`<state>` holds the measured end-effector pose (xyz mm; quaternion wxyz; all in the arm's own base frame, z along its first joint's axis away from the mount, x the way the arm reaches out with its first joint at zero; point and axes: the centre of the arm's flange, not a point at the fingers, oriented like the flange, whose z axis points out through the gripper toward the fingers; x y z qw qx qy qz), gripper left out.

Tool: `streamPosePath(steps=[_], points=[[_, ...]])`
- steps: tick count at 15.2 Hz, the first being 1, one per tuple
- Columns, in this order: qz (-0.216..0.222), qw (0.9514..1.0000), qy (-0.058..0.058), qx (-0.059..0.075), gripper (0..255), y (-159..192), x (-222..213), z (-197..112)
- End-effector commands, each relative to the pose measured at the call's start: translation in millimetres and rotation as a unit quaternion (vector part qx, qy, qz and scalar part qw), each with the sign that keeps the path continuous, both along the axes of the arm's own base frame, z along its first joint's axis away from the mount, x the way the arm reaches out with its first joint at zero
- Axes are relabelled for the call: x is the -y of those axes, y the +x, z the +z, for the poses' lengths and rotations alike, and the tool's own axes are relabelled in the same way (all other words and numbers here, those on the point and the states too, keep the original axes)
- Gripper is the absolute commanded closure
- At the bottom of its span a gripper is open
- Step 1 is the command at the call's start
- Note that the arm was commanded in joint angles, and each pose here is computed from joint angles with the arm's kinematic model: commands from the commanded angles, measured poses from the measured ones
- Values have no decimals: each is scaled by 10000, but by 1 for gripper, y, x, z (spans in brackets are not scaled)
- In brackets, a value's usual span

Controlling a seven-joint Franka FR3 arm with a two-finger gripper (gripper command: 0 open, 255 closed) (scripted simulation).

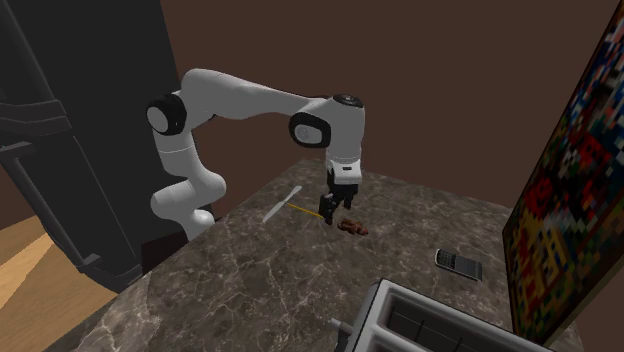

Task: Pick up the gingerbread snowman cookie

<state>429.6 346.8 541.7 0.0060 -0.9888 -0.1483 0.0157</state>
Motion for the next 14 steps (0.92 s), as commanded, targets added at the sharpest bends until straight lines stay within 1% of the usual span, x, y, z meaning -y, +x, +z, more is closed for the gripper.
streamPosePath(steps=[1,2,9,12,13,14], points=[[50,10000,20,-7,0,7,-26,-7],[77,10000,27,-11,0,10,-38,-10],[77,10000,27,-11,0,10,-38,-47],[77,10000,27,-11,0,10,-38,-50],[77,10000,27,-11,255,10,-38,-50],[77,10000,27,-11,255,10,-38,-50]])
